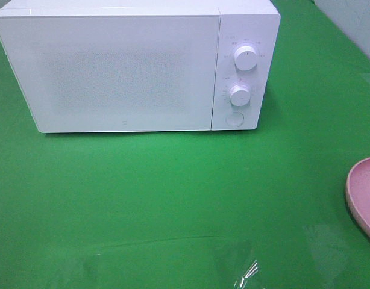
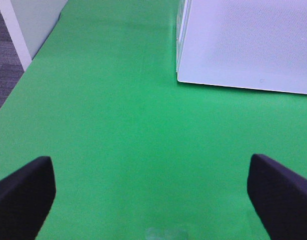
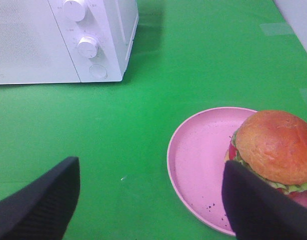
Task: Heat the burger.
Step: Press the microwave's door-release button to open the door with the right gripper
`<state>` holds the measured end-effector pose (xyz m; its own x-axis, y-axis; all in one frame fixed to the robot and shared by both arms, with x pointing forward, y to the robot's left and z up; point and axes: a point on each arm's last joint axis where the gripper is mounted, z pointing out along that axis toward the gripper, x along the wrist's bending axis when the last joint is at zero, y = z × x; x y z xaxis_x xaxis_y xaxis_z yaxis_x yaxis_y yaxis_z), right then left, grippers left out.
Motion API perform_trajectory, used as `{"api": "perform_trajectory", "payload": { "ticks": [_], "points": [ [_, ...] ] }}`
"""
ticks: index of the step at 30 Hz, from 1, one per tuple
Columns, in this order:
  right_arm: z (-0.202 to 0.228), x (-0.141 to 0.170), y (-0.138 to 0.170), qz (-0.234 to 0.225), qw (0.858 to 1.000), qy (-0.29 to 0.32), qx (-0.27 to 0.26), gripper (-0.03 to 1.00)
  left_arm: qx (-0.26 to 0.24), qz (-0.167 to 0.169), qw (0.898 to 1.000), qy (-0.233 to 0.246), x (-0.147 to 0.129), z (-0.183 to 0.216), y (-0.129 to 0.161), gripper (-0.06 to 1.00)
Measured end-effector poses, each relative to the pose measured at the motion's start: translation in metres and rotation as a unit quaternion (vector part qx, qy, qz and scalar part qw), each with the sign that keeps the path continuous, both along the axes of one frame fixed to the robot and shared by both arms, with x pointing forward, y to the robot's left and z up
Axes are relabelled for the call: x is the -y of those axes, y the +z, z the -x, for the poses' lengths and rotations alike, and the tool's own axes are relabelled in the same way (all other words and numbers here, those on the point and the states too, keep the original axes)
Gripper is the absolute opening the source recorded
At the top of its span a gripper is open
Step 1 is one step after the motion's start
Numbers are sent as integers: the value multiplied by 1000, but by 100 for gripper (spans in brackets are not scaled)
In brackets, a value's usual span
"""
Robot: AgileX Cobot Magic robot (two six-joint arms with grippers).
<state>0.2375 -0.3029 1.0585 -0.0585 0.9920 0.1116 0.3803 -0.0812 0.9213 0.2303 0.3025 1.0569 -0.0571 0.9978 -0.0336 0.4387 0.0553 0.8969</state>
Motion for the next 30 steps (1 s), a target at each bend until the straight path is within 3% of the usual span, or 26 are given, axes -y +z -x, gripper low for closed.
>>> {"api": "perform_trajectory", "payload": {
  "ticks": [10,30],
  "points": [
    [-13,-2,17,-3,1000,2,23,76,0,0,1000,0,0,0,0,96],
    [-99,-17,29,-3,1000,11,20,76,0,0,1000,0,0,0,0,96]
  ]
}}
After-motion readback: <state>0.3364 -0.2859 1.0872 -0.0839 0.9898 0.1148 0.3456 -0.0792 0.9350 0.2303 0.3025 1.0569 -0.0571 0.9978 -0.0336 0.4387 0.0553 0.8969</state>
